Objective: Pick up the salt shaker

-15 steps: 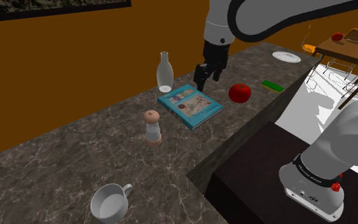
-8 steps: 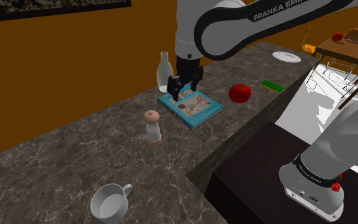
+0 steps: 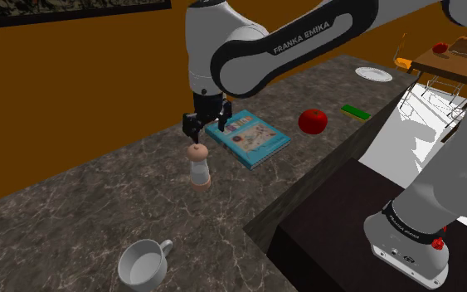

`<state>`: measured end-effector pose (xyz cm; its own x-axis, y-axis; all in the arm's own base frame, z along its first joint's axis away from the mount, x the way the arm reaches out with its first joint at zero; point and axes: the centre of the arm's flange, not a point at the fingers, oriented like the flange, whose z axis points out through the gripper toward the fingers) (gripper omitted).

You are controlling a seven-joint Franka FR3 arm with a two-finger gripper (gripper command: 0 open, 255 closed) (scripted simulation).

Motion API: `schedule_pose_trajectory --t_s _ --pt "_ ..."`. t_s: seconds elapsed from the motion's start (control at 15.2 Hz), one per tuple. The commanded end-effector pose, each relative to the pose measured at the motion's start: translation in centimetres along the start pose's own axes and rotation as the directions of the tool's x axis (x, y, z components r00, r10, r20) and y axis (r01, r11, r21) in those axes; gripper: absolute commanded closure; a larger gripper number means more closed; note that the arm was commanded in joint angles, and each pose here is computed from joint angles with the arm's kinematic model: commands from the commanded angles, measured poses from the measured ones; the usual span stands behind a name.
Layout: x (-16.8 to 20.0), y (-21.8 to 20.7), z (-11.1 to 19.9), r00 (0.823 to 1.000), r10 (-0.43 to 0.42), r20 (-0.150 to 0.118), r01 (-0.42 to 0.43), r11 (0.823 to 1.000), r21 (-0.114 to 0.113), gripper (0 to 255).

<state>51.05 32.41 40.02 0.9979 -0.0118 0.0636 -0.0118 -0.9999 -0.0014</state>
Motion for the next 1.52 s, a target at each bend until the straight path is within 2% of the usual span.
schedule_pose_trajectory --t_s 0.0,0.2,0.66,0.79,0.86,1.45 --pt "1.6 -1.7 1.1 1.000 0.017 -0.001 -0.017 1.000 0.002 0" --pt "3.2 -3.7 2.5 0.999 0.033 -0.001 -0.033 0.999 0.006 0" --pt "3.0 -3.7 6.4 0.999 0.033 -0.001 -0.033 0.999 0.006 0" --pt "3.0 -3.7 6.4 0.999 0.033 -0.001 -0.033 0.999 0.006 0" --pt "2.9 -3.6 6.4 0.999 0.033 -0.001 -0.033 0.999 0.006 255" --pt "3.0 -3.7 6.4 0.999 0.033 -0.001 -0.033 0.999 0.006 255"
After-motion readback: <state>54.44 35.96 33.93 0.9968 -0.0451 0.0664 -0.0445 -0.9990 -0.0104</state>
